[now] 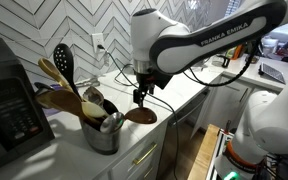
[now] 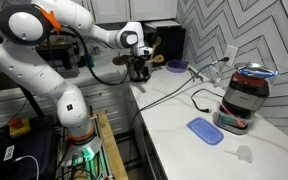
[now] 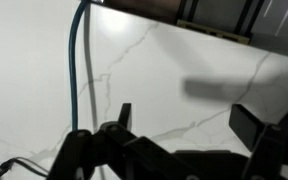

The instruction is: Put the wooden cooking stick upright in the utensils box

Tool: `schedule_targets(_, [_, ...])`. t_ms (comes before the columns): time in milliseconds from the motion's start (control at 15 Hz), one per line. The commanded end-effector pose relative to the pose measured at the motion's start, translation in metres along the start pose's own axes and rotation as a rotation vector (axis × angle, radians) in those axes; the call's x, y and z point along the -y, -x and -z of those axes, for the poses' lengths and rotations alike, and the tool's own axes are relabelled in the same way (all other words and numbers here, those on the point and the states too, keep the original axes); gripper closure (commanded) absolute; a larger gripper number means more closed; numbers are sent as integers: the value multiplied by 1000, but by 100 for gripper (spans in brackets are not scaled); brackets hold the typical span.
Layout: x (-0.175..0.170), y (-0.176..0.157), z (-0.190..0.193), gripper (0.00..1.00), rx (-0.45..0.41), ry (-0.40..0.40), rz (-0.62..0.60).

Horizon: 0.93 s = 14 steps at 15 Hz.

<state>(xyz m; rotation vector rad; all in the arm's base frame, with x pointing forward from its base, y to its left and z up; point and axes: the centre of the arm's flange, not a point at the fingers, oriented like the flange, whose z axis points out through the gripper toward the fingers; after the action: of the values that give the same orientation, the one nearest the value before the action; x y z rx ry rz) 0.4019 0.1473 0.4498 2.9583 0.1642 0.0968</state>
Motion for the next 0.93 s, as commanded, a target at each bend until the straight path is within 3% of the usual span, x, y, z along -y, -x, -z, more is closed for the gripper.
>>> schedule_targets(0, [-27, 6, 64, 0, -94, -91, -109])
schedule_targets(200, [-7, -26, 102, 0, -109, -179, -57])
schedule_targets(400, [32, -45, 121, 0, -105, -171, -25])
schedule_targets(467, [40, -49, 120, 0, -108, -160, -8])
schedule_targets(533, [22, -27, 119, 0, -147, -166, -20])
schedule_targets(867, [54, -57, 110, 0, -129, -190, -14])
